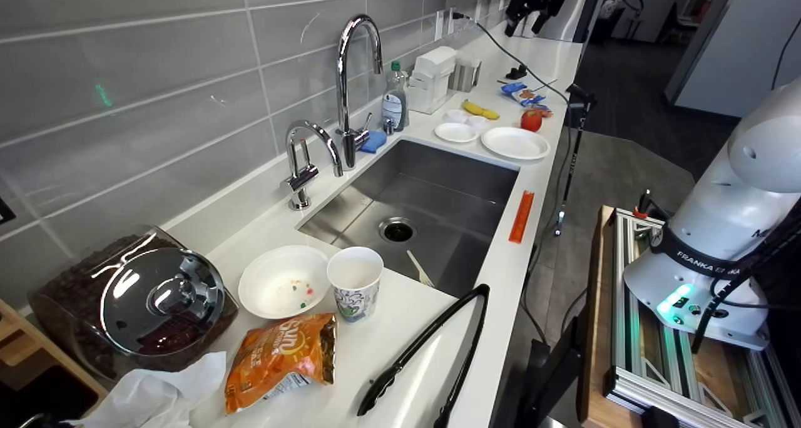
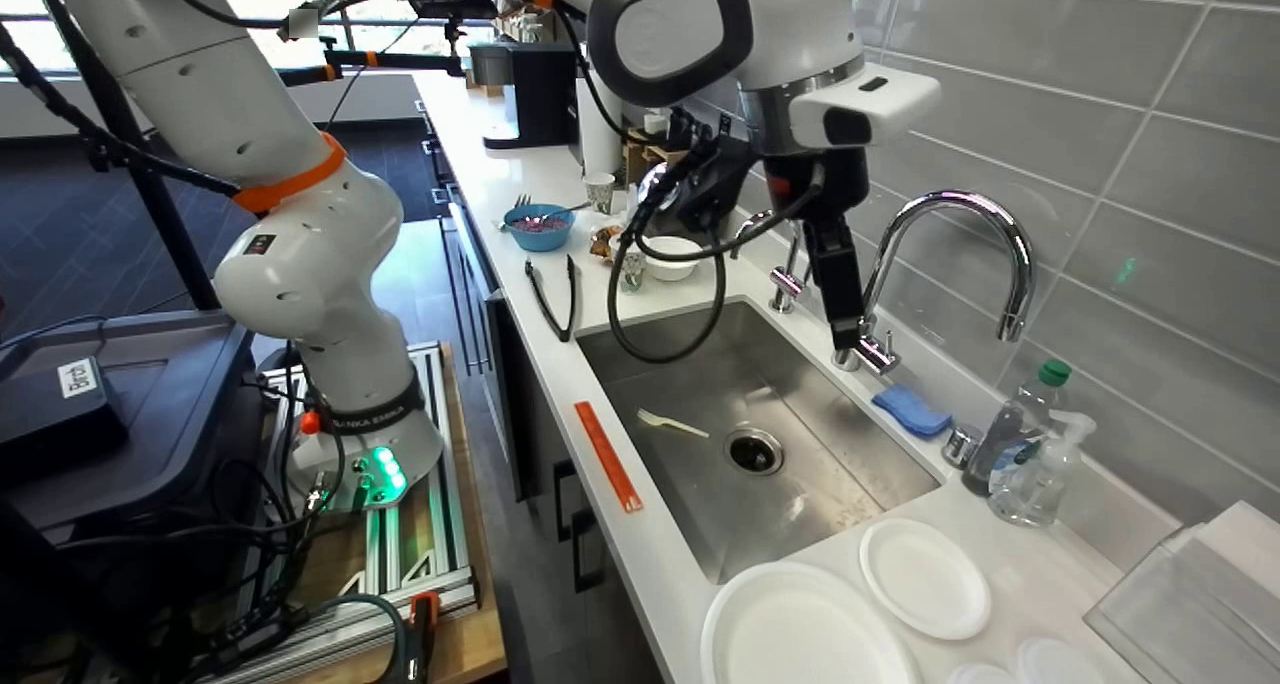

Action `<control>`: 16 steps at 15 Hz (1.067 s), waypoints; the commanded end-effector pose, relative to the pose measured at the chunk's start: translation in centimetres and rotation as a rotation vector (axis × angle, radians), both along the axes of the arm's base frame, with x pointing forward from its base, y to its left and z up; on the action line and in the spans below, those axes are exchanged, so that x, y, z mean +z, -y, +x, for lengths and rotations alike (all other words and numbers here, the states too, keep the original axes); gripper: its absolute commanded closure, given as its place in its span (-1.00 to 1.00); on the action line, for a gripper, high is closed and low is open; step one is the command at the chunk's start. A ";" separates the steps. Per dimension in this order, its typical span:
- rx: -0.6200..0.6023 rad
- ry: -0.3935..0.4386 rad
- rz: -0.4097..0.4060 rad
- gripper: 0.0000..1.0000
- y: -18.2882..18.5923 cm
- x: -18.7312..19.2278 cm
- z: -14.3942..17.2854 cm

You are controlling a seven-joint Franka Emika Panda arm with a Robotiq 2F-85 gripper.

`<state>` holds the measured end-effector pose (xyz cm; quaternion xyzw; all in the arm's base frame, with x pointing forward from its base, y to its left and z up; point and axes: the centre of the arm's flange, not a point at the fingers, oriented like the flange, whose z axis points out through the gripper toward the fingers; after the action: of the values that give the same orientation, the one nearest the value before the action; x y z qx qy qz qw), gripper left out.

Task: Put the fruits on the white plate in front

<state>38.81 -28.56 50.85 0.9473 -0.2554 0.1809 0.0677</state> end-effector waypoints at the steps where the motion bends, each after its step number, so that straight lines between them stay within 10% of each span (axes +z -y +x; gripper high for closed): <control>1: -0.004 -0.048 0.040 -1.00 5.1 -1.9 3.5; 11: 0.057 -0.088 0.118 -1.00 13.7 -5.9 6.6; 16: 0.055 -0.071 0.088 -1.00 11.4 -5.8 5.8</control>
<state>44.58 -39.92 45.02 0.9619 -0.2344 0.1378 0.0301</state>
